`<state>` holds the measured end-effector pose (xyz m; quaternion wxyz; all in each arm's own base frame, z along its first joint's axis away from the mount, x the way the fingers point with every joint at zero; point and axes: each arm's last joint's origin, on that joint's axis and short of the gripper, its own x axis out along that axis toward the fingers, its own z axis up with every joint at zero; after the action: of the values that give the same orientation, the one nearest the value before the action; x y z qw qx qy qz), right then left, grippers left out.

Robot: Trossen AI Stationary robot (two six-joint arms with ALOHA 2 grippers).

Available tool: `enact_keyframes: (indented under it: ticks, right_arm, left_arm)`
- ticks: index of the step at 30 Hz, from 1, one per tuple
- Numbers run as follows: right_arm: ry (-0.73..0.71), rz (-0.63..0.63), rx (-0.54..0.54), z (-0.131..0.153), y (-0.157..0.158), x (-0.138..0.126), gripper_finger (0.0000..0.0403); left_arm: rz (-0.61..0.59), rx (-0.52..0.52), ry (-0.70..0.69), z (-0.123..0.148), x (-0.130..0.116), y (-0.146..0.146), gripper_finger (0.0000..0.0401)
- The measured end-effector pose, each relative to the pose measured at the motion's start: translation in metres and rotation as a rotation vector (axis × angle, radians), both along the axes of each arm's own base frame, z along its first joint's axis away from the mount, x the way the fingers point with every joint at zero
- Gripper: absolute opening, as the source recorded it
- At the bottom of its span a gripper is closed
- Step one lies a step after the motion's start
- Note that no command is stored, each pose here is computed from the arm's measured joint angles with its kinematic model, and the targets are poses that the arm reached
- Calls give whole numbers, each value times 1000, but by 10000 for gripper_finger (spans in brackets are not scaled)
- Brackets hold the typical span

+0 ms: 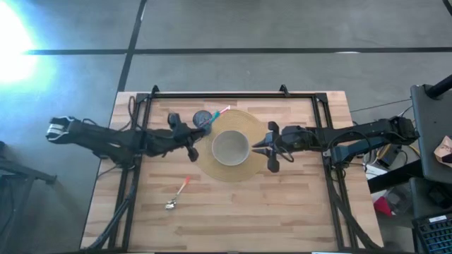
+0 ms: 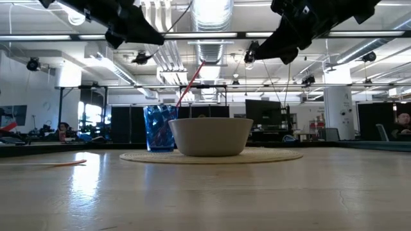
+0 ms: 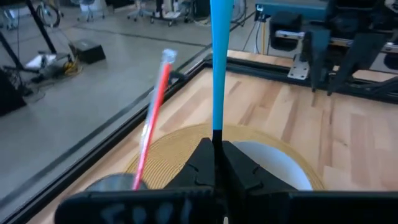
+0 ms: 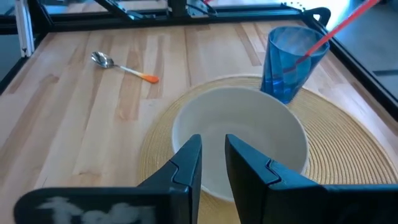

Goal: Pick & Place Utensil
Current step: Put the blue fork into the gray bowl on the brown mat

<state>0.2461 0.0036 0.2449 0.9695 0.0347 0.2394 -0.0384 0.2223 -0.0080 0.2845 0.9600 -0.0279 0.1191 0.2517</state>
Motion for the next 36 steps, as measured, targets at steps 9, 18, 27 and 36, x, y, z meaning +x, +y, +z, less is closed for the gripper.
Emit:
enact_keyframes:
  ticks: [9, 18, 27, 36]
  right_arm:
    - [-93, 90, -64, 8, 14, 4, 68]
    - [-141, 129, -80, 12, 23, 5, 68]
    - [-224, 136, -116, 20, 22, 7, 80]
    - [-270, -170, -240, 32, 13, 6, 145]
  left_arm:
    - [-49, 65, -67, -11, 33, -14, 3]
    - [-69, 110, -80, -9, 58, -21, 3]
    - [-59, 148, -49, -11, 86, -25, 3]
    - [-18, 173, -20, -15, 101, -27, 3]
